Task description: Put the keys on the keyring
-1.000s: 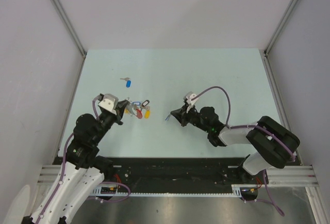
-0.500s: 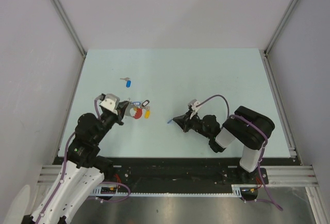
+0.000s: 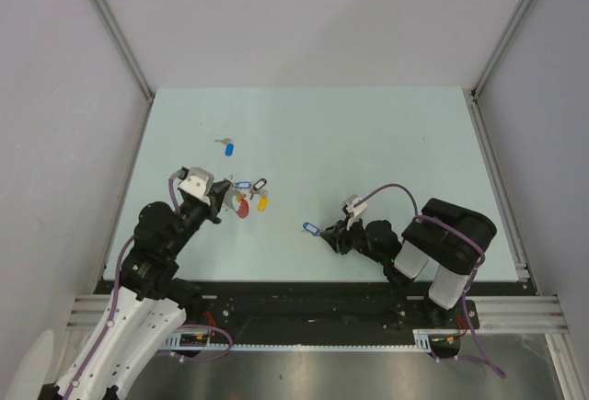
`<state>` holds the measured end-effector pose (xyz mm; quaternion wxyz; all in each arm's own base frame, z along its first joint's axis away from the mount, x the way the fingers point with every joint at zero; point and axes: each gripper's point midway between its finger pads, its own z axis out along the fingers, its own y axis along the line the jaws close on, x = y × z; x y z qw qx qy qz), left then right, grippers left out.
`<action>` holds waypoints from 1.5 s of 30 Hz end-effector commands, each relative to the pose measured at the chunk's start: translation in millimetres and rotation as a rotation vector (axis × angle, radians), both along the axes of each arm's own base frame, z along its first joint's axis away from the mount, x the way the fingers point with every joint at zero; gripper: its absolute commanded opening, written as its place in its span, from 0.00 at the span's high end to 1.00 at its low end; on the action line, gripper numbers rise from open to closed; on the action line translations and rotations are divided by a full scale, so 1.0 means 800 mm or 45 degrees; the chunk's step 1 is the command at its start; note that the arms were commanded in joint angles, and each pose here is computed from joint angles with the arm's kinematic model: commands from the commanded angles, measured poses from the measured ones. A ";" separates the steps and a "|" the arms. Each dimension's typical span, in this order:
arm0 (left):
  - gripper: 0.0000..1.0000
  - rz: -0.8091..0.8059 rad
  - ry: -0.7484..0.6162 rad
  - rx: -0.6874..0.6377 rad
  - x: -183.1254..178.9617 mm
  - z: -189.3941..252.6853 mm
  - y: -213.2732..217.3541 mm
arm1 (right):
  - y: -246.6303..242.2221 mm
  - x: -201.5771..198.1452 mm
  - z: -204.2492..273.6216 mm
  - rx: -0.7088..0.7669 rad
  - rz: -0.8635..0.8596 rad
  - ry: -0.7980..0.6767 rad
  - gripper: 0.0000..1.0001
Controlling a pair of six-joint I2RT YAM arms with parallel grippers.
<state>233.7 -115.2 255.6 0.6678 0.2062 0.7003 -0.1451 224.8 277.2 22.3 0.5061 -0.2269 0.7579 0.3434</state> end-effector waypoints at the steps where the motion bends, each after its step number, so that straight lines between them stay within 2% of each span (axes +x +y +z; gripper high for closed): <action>1: 0.99 -0.020 -0.081 -0.032 0.001 0.022 -0.003 | -0.008 0.005 0.015 -0.059 -0.069 -0.010 0.66; 8: 1.00 -0.023 -0.090 -0.035 -0.002 0.026 -0.003 | -0.006 0.011 0.047 -0.222 -0.065 0.069 0.57; 9: 1.00 -0.023 -0.090 -0.036 -0.002 0.026 -0.003 | -0.014 0.003 0.034 -0.309 -0.051 0.134 0.56; 11: 1.00 -0.025 -0.091 -0.036 -0.003 0.027 -0.003 | -0.003 0.010 0.057 -0.316 -0.032 0.136 0.56; 12: 1.00 -0.024 -0.095 -0.038 -0.003 0.027 -0.002 | -0.011 0.005 0.049 -0.370 -0.017 0.203 0.56; 17: 1.00 -0.027 -0.103 -0.043 -0.005 0.030 -0.002 | -0.001 0.009 0.072 -0.376 0.112 0.352 0.56; 19: 0.99 -0.033 -0.104 -0.042 -0.006 0.030 -0.003 | -0.015 0.008 0.061 -0.434 0.125 0.464 0.56; 22: 0.99 -0.037 -0.104 -0.042 -0.007 0.030 -0.003 | -0.016 0.012 0.070 -0.460 0.207 0.520 0.56; 26: 1.00 -0.041 -0.111 -0.045 -0.008 0.032 -0.003 | -0.020 0.010 0.049 -0.489 0.302 0.659 0.56; 37: 1.00 -0.053 -0.109 -0.036 -0.009 0.031 -0.005 | 0.008 0.018 0.029 -0.485 0.509 0.722 0.59; 45: 1.00 -0.065 -0.106 -0.035 -0.009 0.029 -0.007 | 0.013 0.023 0.008 -0.477 0.544 0.775 0.61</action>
